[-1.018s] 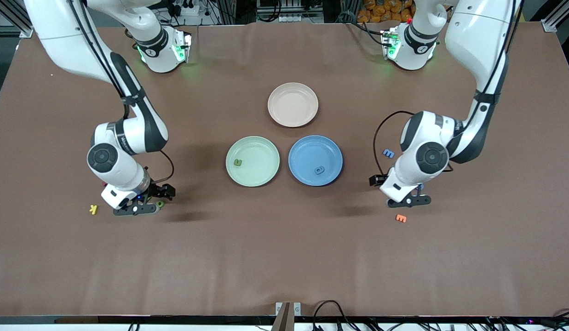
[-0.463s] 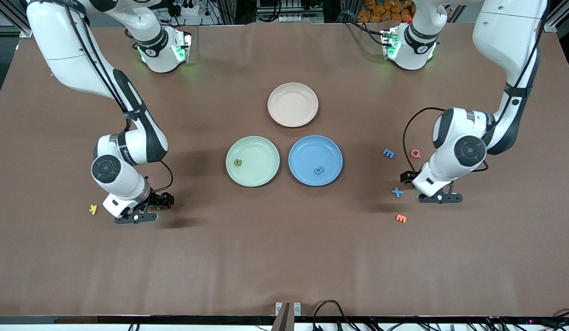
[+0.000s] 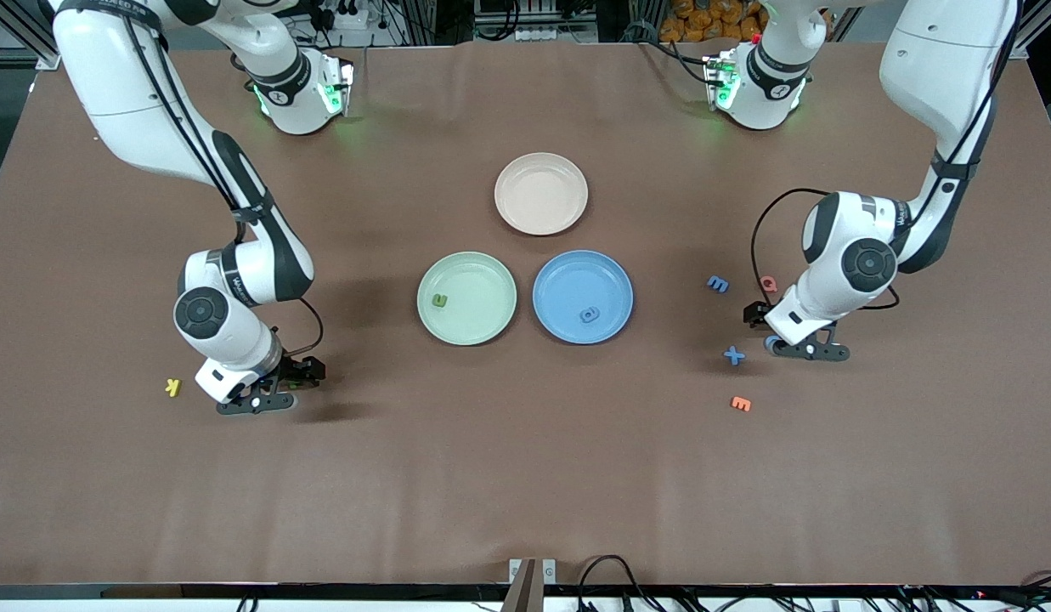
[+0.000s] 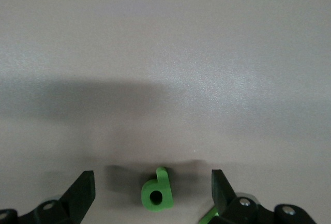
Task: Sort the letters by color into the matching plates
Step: 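Grasp the green p with the right gripper while the left grasps blue e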
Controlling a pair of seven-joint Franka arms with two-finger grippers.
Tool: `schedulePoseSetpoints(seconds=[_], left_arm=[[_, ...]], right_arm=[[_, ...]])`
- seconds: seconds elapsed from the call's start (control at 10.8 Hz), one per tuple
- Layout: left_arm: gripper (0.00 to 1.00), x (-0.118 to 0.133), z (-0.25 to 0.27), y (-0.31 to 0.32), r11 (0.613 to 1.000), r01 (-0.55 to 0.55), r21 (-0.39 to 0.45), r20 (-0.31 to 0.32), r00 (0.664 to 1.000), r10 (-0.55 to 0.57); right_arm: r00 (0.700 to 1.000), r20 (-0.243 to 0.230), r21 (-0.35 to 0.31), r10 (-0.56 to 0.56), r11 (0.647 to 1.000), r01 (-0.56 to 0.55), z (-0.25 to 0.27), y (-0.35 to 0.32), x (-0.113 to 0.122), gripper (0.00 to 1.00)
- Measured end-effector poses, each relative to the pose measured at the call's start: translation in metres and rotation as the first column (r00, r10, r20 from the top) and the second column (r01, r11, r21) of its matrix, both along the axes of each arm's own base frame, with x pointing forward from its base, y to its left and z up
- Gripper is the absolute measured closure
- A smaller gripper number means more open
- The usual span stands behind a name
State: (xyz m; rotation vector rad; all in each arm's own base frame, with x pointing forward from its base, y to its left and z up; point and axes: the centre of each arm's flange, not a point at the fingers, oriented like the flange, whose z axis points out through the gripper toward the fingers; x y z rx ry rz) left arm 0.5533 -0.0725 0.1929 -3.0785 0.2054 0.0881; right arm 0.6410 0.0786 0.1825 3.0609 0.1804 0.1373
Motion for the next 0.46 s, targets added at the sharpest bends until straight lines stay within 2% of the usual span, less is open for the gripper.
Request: schedulePoseSetpoints(seconds=[0.09, 0.28, 0.37, 0.46], left_arm=[[0.00, -0.003, -0.008, -0.001, 0.999, 0.037, 0.004, -0.003, 0.999, -0.037], [0.00, 0.005, -0.014, 0.010, 0.996, 0.084, 0.001, 0.005, 0.996, -0.084], [0.00, 0.012, -0.014, 0.018, 0.995, 0.102, -0.002, 0.012, 0.995, -0.102], [0.00, 0.019, -0.013, 0.024, 0.994, 0.113, -0.004, 0.019, 0.993, -0.113]], right_arm=[[1.000, 0.002, 0.003, -0.001, 1.000, 0.001, -0.003, -0.001, 0.000, 0.03], [1.000, 0.003, 0.001, 0.006, 1.000, -0.006, -0.008, -0.005, -0.002, 0.31], [1.000, 0.005, 0.004, 0.008, 1.000, -0.008, -0.008, -0.005, -0.002, 0.41], [1.000, 0.004, 0.004, 0.009, 1.000, -0.009, -0.008, -0.005, -0.002, 0.42]])
